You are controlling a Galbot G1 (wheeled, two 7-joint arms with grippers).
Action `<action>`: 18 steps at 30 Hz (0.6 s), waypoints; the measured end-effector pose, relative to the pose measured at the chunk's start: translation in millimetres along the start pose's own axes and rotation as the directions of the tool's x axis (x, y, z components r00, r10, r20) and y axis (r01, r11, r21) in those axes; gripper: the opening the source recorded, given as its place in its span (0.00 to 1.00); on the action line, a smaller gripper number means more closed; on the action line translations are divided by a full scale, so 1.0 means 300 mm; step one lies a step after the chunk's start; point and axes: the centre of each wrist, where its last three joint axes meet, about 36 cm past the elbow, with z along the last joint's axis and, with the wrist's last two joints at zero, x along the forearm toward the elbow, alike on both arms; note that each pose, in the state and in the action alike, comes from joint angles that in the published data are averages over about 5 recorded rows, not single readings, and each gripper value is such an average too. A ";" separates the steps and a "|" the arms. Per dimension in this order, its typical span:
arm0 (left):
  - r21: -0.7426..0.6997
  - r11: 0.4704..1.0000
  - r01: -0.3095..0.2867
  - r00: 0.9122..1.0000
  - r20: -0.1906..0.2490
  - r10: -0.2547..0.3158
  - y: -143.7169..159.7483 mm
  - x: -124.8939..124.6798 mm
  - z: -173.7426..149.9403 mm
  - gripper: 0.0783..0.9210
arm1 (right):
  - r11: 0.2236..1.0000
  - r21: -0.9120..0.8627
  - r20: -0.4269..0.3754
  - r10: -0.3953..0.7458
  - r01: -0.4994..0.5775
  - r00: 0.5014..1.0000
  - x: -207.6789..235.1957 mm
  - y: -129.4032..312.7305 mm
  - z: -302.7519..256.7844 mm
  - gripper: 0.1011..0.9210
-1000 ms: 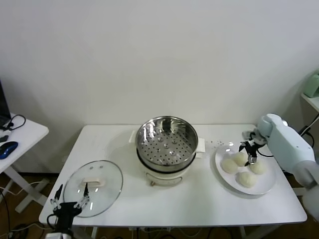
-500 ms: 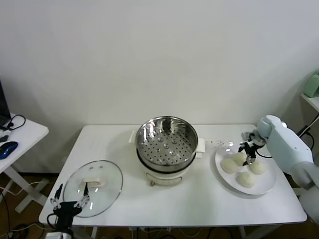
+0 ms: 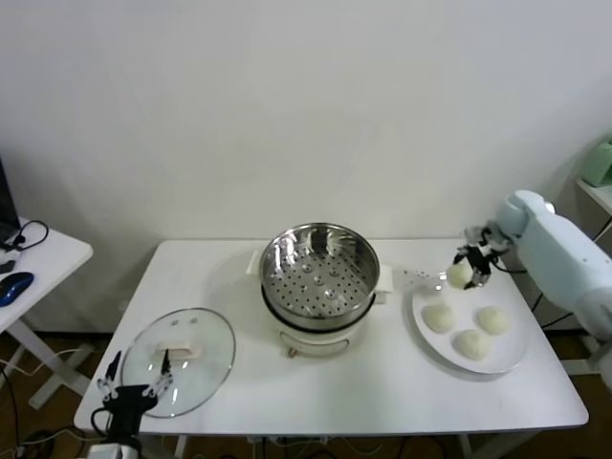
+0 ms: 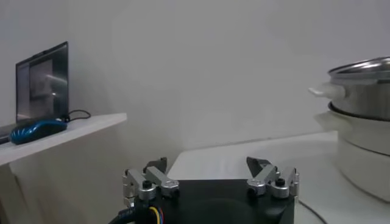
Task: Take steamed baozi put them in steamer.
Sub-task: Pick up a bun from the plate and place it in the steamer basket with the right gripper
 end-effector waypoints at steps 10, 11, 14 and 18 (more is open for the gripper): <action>-0.011 1.000 -0.010 1.000 -0.002 0.010 -0.010 0.005 -0.001 0.88 | 0.910 0.413 -0.033 0.063 -0.044 0.997 0.277 -0.179 -0.422 0.75; -0.011 1.000 -0.011 1.000 -0.002 0.011 -0.011 0.006 -0.001 0.88 | 0.892 0.450 -0.036 0.066 -0.043 0.997 0.286 -0.185 -0.466 0.75; -0.012 1.000 -0.010 1.000 -0.003 0.010 -0.009 0.009 0.000 0.88 | 0.833 0.552 -0.047 0.072 -0.034 0.996 0.294 -0.196 -0.590 0.75; -0.015 1.000 -0.006 1.000 -0.004 0.006 -0.003 0.014 0.000 0.88 | 0.752 0.659 -0.065 0.076 -0.015 0.995 0.274 -0.204 -0.739 0.75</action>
